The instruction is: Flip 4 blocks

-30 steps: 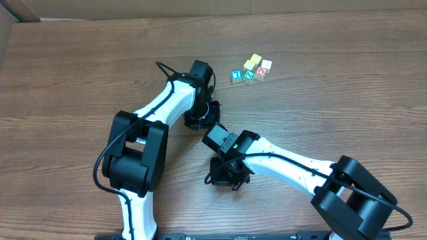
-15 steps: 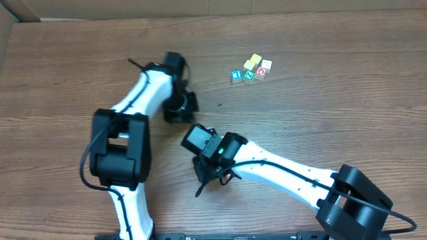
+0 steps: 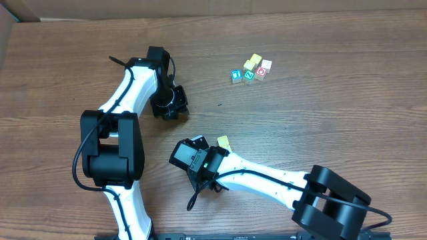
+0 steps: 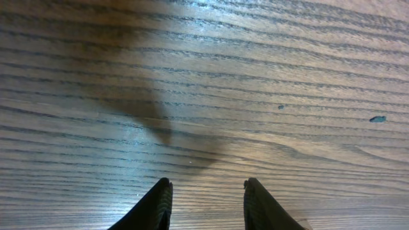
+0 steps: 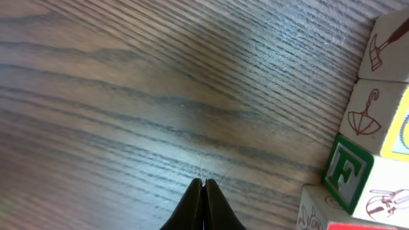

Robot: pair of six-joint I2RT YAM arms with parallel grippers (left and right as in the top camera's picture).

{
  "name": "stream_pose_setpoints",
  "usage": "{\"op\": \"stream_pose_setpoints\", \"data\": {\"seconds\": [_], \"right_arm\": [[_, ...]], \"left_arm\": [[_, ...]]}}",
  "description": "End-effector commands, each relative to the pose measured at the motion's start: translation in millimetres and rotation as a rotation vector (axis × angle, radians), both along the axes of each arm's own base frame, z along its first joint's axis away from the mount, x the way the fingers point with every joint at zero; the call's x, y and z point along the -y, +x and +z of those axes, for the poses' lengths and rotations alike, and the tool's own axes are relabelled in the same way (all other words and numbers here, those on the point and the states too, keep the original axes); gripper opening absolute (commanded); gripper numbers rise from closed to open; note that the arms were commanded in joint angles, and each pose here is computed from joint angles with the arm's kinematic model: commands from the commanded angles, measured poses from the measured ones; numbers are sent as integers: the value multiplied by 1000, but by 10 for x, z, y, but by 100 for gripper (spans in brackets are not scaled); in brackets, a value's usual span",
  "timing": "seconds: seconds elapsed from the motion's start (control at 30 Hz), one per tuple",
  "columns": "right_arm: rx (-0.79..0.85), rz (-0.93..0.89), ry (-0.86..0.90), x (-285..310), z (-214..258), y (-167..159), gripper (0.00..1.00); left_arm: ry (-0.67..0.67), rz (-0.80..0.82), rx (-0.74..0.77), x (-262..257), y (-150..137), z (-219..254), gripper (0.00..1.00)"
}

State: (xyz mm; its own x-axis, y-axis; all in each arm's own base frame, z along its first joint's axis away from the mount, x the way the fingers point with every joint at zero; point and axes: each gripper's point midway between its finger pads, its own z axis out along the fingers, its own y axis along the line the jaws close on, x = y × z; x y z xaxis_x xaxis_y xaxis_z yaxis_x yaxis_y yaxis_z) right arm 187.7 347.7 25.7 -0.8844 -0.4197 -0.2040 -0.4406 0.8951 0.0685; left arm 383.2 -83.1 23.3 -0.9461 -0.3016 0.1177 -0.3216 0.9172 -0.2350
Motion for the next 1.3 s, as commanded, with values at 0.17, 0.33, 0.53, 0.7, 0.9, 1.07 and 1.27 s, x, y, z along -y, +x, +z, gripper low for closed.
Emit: {"op": "stream_pose_setpoints", "data": {"seconds": [0.17, 0.33, 0.53, 0.7, 0.9, 1.07, 1.27], "right_arm": [[34, -83, -71, 148, -52, 99, 4], [5, -203, -101, 354, -67, 219, 4], [-7, -251, -118, 459, -73, 274, 4], [-7, -250, -118, 458, -73, 273, 4], [-14, -224, -81, 348, 93, 332, 4], [-19, -314, -14, 427, 794, 690, 4], [-272, -318, 142, 626, 1006, 772, 4]], "left_arm": [[-16, -3, 4, 57, 36, 14, 43], [-16, -3, 2, 57, 32, 15, 30], [-16, -3, 0, 56, 27, 15, 24], [-16, -3, 0, 56, 27, 15, 24], [-15, -4, -12, 55, -1, 15, 23], [-20, -42, -10, 127, -25, 19, 4], [36, -201, 21, 430, -95, 14, 4]]}}
